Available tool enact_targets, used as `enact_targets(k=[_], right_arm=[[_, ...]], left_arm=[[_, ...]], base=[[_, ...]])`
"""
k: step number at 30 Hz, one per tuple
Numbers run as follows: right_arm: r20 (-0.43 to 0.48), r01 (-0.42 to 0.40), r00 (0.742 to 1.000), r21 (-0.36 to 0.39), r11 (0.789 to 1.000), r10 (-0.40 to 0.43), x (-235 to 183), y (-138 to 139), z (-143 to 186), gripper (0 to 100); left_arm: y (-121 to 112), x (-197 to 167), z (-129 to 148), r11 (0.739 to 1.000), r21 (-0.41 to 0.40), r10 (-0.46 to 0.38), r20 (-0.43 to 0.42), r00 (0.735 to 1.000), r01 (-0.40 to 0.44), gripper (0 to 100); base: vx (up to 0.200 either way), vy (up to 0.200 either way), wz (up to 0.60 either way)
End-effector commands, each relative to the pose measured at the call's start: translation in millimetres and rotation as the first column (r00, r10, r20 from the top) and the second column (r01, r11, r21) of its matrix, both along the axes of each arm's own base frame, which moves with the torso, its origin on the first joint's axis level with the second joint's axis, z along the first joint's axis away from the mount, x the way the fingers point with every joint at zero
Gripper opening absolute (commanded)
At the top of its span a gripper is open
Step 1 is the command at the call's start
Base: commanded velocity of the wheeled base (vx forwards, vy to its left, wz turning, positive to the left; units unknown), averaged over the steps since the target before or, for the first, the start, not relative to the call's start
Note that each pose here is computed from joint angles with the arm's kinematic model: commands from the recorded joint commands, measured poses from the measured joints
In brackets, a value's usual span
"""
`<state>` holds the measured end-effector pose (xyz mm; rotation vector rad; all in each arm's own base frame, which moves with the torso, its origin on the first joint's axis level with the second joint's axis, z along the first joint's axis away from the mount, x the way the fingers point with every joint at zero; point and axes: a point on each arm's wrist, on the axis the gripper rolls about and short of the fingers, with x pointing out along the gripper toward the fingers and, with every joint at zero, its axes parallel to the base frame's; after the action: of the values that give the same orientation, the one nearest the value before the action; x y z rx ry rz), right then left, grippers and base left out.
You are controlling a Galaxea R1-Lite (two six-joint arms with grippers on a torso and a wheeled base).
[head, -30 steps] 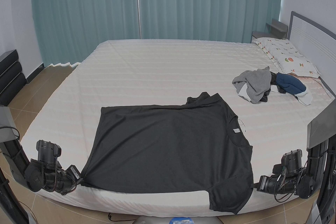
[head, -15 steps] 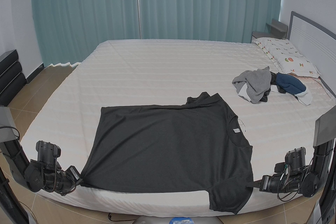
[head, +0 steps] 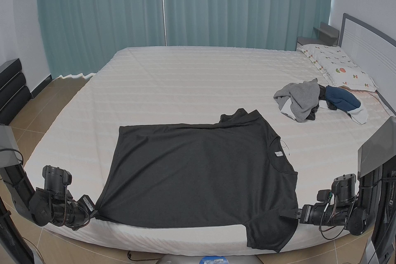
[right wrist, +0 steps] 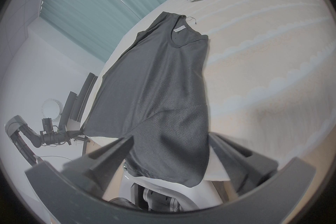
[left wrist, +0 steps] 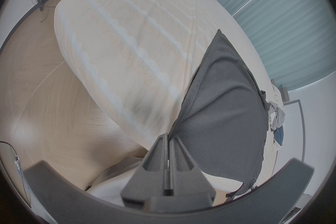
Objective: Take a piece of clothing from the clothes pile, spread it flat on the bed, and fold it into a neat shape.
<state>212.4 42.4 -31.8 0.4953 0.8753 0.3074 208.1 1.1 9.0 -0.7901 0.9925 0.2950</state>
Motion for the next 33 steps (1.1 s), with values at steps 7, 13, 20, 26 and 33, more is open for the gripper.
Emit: enact_targets(k=[7, 13, 20, 26, 33], right_arm=[[-0.050, 0.008, 0.999, -0.019, 1.000, -0.009, -5, -3, -10, 0], [-0.064, 0.040, 0.997, -0.025, 0.999, -0.042, -10, -11, 5, 0], [-0.128, 0.024, 0.991, -0.087, 0.996, -0.035, -24, -24, 16, 0], [-0.183, -0.009, 0.983, -0.117, 0.993, -0.012, -31, -26, 15, 0], [-0.201, -0.022, 0.980, -0.122, 0.992, -0.003, -33, -26, 14, 0]], left_arm=[[0, 1, 0, 1.000, -0.002, 0.000, 0.000, 1.000, 0.000, 0], [0, -1, -1, 1.000, -0.001, -0.001, -0.005, 1.000, 0.001, 0], [0, -3, -1, 1.000, 0.001, -0.006, -0.015, 1.000, 0.006, 0], [0, -13, -5, 0.997, 0.038, -0.067, -0.047, 0.997, 0.069, 0], [0, -16, -9, 0.995, 0.046, -0.080, -0.072, 0.994, 0.083, 0]], base=[[0.000, 0.000, 0.00], [0.000, 0.000, 0.00], [0.000, 0.000, 0.00], [0.000, 0.000, 0.00], [0.000, 0.000, 0.00]])
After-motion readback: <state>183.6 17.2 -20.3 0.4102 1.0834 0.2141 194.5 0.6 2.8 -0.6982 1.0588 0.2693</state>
